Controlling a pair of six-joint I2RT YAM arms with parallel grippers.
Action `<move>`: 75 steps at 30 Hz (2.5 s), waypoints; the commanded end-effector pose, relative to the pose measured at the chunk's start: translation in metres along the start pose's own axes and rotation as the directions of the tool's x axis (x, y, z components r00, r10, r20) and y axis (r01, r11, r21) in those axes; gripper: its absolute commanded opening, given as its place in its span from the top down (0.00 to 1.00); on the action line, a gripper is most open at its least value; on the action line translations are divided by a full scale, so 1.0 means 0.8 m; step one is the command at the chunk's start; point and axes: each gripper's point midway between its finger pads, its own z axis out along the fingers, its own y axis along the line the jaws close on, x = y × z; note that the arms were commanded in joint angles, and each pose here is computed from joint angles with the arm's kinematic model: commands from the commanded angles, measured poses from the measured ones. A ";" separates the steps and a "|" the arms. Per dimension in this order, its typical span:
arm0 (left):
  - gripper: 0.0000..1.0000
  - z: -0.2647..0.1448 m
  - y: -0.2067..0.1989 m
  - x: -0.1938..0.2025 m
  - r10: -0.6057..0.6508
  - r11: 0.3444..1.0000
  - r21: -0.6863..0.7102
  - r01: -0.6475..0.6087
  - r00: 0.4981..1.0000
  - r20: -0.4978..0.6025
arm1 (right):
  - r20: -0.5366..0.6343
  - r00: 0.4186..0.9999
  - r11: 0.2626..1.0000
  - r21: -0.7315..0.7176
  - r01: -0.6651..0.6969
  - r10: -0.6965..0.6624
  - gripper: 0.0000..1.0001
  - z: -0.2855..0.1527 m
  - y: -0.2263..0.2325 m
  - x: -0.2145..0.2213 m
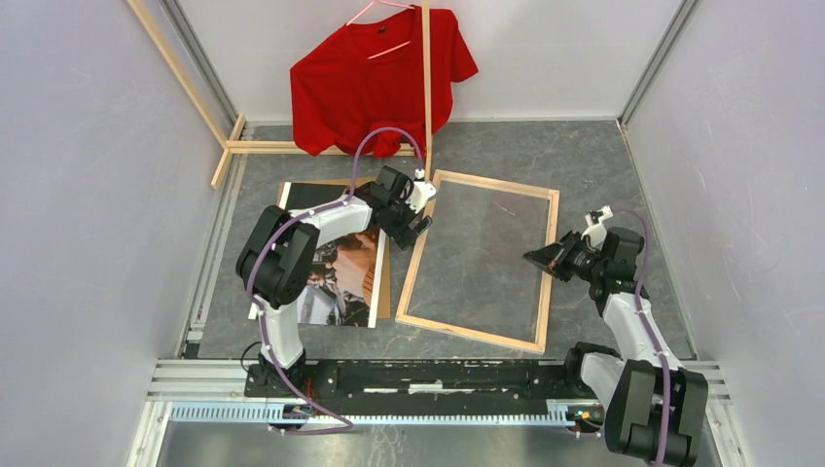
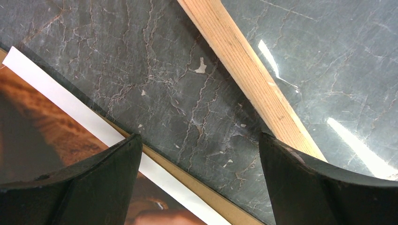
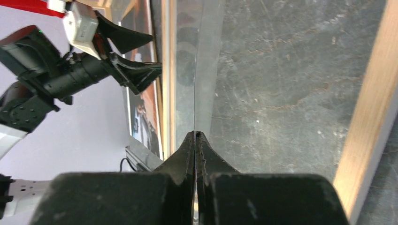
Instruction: Put the photo into the frame
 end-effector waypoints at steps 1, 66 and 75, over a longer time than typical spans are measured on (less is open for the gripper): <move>0.00 0.002 -0.009 0.006 -0.014 1.000 0.015 0.014 1.000 -0.001 | 0.056 0.998 0.985 -0.166 0.040 -0.031 1.00 -0.006 0.047 -0.019; 0.00 -0.001 -0.003 0.002 -0.009 1.000 -0.009 0.009 1.000 0.006 | -0.011 0.999 0.999 0.032 -0.035 0.035 1.00 -0.016 -0.031 0.023; 0.00 0.005 -0.005 0.003 -0.012 1.000 0.006 0.012 1.000 0.002 | 0.002 0.999 0.998 -0.050 -0.043 0.043 1.00 -0.014 -0.007 0.010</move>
